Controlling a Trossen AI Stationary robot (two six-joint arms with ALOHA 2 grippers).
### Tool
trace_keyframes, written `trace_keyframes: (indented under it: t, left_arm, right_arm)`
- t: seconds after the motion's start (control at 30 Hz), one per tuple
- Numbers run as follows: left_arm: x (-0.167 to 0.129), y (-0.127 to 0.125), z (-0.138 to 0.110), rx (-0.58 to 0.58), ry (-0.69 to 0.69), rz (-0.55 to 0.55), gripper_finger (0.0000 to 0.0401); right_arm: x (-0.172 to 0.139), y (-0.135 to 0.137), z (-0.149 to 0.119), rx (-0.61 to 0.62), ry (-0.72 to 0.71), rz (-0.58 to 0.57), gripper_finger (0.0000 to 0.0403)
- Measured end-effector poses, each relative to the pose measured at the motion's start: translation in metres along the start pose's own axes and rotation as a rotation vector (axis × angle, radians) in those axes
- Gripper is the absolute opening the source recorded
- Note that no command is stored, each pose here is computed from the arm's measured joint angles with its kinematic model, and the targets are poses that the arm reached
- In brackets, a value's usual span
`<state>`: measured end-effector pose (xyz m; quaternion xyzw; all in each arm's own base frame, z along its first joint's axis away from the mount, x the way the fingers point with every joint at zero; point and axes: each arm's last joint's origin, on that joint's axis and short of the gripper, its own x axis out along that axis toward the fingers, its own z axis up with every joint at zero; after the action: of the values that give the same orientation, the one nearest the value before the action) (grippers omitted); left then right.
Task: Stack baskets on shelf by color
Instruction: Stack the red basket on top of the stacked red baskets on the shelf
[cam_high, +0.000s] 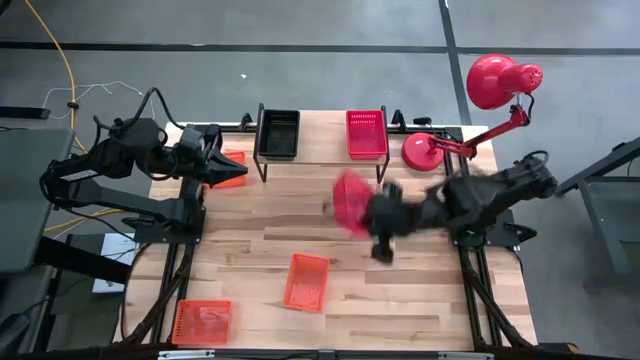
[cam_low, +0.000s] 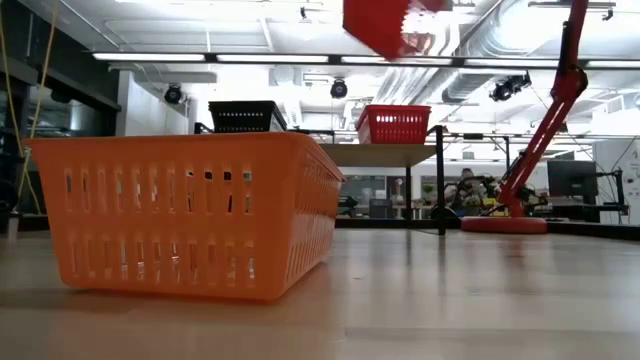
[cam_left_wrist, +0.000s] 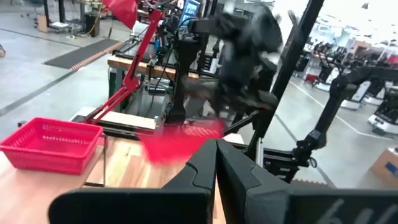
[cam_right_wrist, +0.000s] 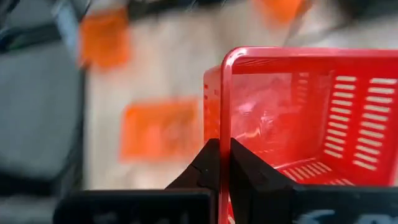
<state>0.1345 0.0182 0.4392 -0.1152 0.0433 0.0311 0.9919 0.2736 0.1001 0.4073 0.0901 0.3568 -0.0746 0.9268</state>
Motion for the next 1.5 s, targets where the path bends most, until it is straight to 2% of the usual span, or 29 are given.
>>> trace_keyframes:
  t: [0.1, 0.2, 0.3, 0.37, 0.6, 0.7, 0.83, 1.17, 1.5]
  left_arm:
    - [0.000, 0.000, -0.001, -0.009, 0.015, -0.007, 0.0000]
    - [0.002, 0.000, -0.002, 0.007, 0.024, -0.010, 0.0000]
    - [0.003, 0.000, -0.002, 0.009, 0.028, -0.010, 0.0000]
    - [0.004, 0.001, -0.003, 0.009, 0.032, -0.009, 0.0000]
    - [0.005, 0.001, -0.003, 0.009, 0.030, 0.005, 0.0000]
    - [0.005, 0.002, -0.002, 0.010, 0.021, 0.047, 0.0000]
    - [0.005, 0.003, -0.002, 0.010, 0.015, 0.074, 0.0000]
    - [0.004, 0.006, -0.001, -0.013, -0.013, 0.178, 0.0000]
    - [0.004, 0.007, -0.001, -0.014, -0.018, 0.200, 0.0000]
  right_arm:
    - [-0.023, -0.013, 0.025, -0.109, -0.113, -0.077, 0.0001]
    - [-0.040, -0.035, 0.042, -0.239, -0.160, -0.214, 0.0001]
    - [-0.048, -0.067, 0.056, -0.314, -0.142, -0.358, 0.0001]
    - [-0.049, -0.088, 0.060, -0.352, -0.087, -0.402, 0.0000]
    - [-0.029, -0.148, 0.059, -0.471, 0.114, -0.416, 0.0000]
    - [-0.015, -0.166, 0.057, -0.526, 0.193, -0.422, 0.0000]
    - [0.011, -0.184, 0.053, -0.589, 0.315, -0.375, 0.0000]
    - [0.058, -0.209, 0.043, -0.570, 0.547, -0.318, 0.0000]
    - [0.079, -0.214, 0.038, -0.542, 0.616, -0.297, 0.0000]
